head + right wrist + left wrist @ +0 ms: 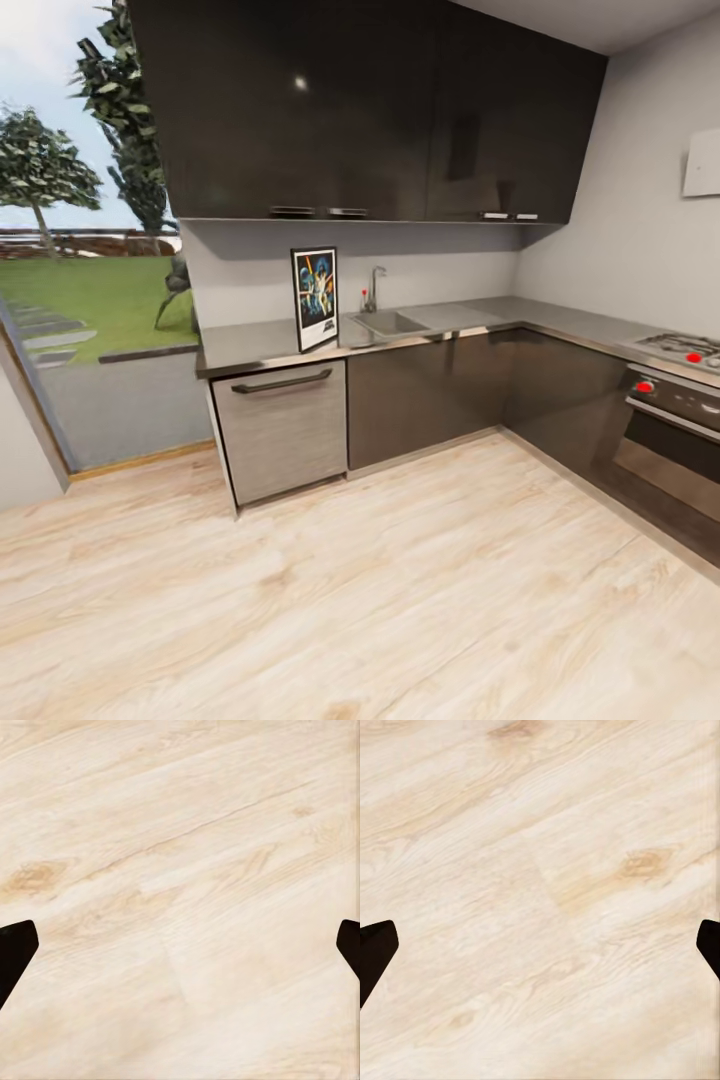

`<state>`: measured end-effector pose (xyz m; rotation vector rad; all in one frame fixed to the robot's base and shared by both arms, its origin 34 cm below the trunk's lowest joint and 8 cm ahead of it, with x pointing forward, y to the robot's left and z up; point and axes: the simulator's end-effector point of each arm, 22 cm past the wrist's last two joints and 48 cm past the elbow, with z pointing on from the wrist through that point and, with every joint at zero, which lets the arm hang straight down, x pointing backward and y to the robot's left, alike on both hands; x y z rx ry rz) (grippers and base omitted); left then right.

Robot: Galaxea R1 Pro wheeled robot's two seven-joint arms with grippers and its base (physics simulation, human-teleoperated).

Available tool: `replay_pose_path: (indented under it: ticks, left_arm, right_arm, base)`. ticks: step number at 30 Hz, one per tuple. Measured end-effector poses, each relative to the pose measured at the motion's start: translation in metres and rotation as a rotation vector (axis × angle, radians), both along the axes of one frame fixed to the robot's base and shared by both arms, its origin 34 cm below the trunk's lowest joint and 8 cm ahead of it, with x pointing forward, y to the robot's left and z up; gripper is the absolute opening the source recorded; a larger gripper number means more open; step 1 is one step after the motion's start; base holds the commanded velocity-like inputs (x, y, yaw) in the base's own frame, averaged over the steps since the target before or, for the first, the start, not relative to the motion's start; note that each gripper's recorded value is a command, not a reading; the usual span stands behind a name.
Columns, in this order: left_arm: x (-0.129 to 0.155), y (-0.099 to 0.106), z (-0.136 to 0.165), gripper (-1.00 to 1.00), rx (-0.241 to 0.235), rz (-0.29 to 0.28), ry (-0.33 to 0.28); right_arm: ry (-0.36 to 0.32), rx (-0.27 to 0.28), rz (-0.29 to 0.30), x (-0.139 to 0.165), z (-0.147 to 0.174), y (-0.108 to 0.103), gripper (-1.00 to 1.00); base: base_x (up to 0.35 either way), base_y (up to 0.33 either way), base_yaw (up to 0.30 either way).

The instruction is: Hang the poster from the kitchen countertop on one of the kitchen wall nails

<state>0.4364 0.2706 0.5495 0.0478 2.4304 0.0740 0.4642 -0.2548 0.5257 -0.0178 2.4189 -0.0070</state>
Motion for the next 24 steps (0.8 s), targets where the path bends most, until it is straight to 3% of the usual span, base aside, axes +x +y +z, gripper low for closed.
replay_pose_path:
  ticks: [24]
  left_arm:
    - [-0.0001, 0.0005, 0.0, 1.0, 0.0, 0.002, 0.0]
  right_arm:
    - [0.0, -0.003, -0.001, 0.0001, 0.0001, -0.0025, 1.0]
  base:
    - [0.334, -0.018, 0.0]
